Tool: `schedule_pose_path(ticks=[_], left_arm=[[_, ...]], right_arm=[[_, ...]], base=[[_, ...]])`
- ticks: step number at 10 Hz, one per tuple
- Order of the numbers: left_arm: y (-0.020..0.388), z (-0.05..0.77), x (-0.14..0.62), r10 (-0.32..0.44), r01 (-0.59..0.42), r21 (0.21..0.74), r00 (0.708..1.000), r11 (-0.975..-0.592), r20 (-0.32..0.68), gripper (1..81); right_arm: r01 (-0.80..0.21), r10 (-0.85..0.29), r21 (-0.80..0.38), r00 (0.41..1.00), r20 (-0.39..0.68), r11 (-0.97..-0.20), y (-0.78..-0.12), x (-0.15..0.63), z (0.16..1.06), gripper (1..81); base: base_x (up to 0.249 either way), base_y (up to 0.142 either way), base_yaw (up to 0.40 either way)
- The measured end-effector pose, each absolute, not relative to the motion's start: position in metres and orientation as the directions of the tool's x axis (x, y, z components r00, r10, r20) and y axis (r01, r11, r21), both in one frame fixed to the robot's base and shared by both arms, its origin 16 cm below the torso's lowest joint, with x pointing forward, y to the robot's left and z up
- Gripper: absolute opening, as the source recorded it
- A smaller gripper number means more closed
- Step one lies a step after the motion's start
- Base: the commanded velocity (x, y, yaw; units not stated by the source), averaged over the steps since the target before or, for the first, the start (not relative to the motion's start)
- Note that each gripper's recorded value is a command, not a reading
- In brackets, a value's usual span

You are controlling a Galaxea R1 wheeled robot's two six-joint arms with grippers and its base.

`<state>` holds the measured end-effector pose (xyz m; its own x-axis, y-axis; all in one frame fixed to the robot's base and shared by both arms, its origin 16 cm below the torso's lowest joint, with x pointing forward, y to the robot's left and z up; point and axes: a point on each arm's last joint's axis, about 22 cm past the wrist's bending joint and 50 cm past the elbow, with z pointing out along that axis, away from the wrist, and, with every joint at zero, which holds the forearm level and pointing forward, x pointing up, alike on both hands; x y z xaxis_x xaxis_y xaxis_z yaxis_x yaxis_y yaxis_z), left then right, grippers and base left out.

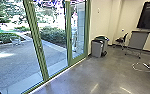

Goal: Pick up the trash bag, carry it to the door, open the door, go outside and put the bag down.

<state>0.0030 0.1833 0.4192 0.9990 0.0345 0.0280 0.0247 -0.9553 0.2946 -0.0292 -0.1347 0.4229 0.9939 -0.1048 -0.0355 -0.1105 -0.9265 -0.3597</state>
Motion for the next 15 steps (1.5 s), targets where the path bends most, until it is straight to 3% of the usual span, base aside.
schedule_pose_path(ticks=[4, 8, 15], left_arm=[[0.183, 0.419, 0.002, 0.037, 0.026, 0.294, 0.999, -0.955, 0.032, 1.0], [0.18, 0.42, 0.003, 0.06, 0.026, 0.293, 0.992, -0.956, 0.107, 1.0], [0.178, 0.42, 0.004, 0.056, 0.021, 0.294, 0.992, -0.956, 0.113, 1.0]], right_arm=[[-0.11, -0.104, -0.358, 0.994, -0.036, -0.927, -0.136, -0.03, 0.423, 81.1], [-0.109, -0.103, -0.338, 0.994, -0.035, -0.935, -0.146, -0.031, 0.42, 81.1], [-0.078, -0.073, -0.339, 0.997, -0.026, -0.937, -0.146, -0.034, 0.421, 81.1]], base=[[0.171, 0.0, 0.0], [0.171, 0.0, 0.0], [0.171, 0.0, 0.0]])
